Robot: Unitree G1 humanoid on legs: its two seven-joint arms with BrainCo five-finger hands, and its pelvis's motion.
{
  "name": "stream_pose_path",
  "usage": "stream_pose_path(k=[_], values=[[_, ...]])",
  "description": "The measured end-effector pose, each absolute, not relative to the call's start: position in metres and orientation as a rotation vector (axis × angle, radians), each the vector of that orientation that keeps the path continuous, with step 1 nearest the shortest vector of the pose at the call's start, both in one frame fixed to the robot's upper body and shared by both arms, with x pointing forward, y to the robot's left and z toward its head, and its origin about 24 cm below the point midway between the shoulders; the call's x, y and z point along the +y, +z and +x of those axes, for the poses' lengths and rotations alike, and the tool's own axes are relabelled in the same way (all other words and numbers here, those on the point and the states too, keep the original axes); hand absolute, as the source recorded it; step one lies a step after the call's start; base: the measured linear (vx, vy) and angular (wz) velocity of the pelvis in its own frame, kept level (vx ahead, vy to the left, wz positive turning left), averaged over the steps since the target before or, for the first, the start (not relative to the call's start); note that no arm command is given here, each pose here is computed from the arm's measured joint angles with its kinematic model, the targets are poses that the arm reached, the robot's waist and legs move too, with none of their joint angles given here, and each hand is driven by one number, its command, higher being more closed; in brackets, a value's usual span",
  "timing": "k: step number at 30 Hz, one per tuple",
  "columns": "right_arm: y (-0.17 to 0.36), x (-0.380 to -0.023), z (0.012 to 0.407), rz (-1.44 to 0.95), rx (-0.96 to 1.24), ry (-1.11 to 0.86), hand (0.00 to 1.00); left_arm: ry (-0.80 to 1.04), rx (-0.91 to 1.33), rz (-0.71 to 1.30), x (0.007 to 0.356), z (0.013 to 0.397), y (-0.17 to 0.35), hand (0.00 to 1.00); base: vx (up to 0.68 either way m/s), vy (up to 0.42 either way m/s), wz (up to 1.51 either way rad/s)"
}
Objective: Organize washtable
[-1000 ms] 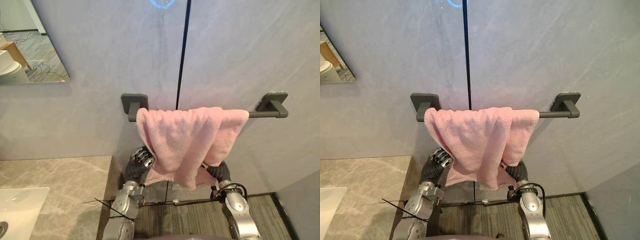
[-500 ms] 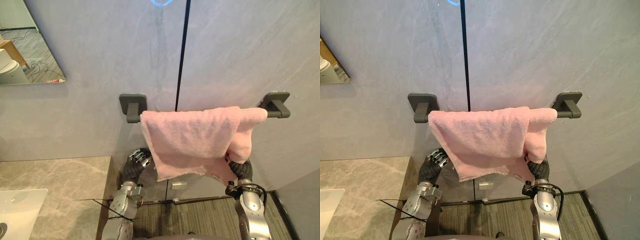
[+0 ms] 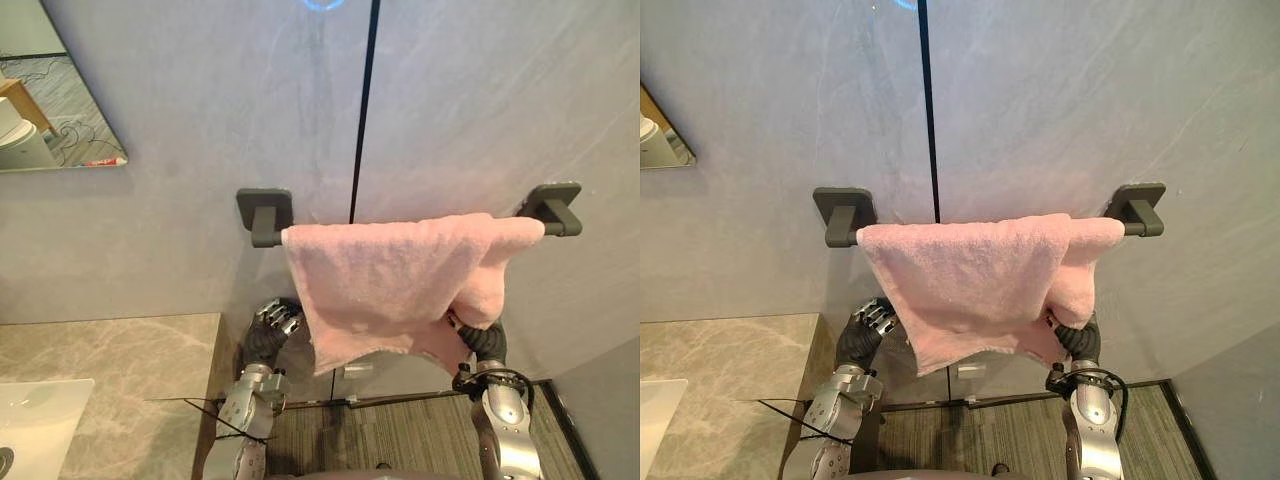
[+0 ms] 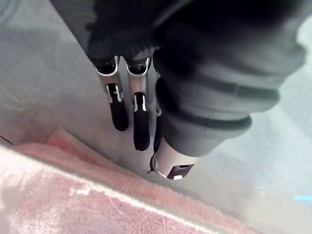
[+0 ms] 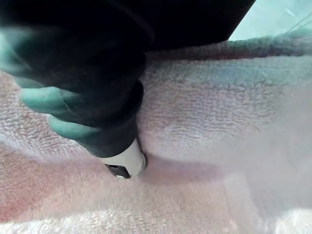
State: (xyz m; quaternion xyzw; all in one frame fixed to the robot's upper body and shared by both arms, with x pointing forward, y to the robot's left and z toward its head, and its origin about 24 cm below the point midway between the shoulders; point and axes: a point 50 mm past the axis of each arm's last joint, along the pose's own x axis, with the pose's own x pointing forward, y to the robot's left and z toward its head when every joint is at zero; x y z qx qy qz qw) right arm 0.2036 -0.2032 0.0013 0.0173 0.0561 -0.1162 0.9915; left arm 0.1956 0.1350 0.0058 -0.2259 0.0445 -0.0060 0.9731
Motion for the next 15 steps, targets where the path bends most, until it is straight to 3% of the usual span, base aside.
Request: stream_pose_path(k=[6,15], values=[[-0.007,-0.204,0.199,0.037,0.153,-0.234,0.00,0.024,0.086,-0.461,0.141,0.195,0.005,0.00,0.00,0.000,0.00],[0.022,-0.239,0.179,0.019,0.032,-0.499,0.00,0.285,0.040,-0.436,0.188,0.174,0.011,0.00,0.00,-0.009,-0.05]])
